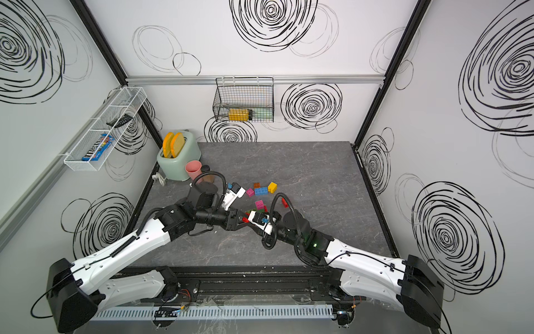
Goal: Assemble the number 4 with lego
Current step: Pick up the lego brick from the center of the board.
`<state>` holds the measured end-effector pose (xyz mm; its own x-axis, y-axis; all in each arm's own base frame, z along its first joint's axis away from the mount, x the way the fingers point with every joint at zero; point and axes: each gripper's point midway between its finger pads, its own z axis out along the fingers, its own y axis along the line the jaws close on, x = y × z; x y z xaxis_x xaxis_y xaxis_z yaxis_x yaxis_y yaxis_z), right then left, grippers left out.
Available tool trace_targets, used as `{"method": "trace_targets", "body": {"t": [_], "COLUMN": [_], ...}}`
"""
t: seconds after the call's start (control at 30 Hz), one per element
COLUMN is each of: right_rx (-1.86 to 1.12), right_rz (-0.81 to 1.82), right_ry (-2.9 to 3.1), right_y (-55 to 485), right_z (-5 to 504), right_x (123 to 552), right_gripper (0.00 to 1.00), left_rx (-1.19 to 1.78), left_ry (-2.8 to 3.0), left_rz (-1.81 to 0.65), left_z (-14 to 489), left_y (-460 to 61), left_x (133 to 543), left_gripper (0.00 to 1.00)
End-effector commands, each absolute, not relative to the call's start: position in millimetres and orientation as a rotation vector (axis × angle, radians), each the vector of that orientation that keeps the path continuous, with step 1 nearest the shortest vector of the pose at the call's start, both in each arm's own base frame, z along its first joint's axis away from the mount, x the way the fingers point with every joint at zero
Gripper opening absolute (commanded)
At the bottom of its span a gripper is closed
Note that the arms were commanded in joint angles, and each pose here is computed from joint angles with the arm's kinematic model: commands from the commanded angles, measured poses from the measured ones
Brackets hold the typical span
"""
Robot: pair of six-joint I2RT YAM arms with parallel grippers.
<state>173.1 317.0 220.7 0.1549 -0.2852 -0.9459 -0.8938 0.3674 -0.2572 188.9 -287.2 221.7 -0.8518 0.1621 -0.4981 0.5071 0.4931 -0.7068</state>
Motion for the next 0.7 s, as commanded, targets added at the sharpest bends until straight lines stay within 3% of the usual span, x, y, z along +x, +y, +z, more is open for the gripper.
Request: {"method": "trace_targets", "body": {"t": [0.0,0.07,0.1,0.17,0.23,0.3,0.5,0.57,0.67], "right_rx": [-1.166,-1.150,-1.115,-1.076,-1.021,-0.876,-0.383,-0.304,-0.258], "right_rz": [0.688,0.679,0.678,0.647,0.590,0.533,0.552,0.537,0.492], "right_ry": [1.302,1.332,1.379,1.449,1.503,1.561,1.750,1.802,1.860], "right_y": [327.7,326.4,323.6,315.7,301.9,281.5,210.9,195.8,183.3], "right_z": [240.6,239.3,238.1,233.7,230.1,234.7,242.1,238.2,231.7], "right_x": [164.0,167.5,172.0,180.3,192.5,212.0,269.0,279.6,288.3], "right_gripper": [0.32,0.35,0.41,0.58,0.82,0.98,0.97,0.97,0.97], "left_rx": [0.594,0.583,0.554,0.448,0.289,0.172,-0.147,-0.248,-0.390], "left_ry": [2.307,2.307,2.318,2.355,2.405,2.473,2.658,2.659,2.635], "left_rz": [-1.322,-1.260,-1.167,-0.919,-0.636,-0.494,-0.355,-0.380,-0.352], "left_z": [227.0,224.5,219.4,202.3,173.6,139.9,59.2,49.0,39.9], "left_y": [-294.8,-290.7,-283.5,-259.1,-221.8,-195.4,-166.3,-167.4,-162.1], "left_x": [192.8,198.6,206.8,228.0,249.0,256.3,258.1,259.9,264.0], "left_gripper": [0.27,0.19,0.15,0.06,0.05,0.05,0.06,0.16,0.20]}}
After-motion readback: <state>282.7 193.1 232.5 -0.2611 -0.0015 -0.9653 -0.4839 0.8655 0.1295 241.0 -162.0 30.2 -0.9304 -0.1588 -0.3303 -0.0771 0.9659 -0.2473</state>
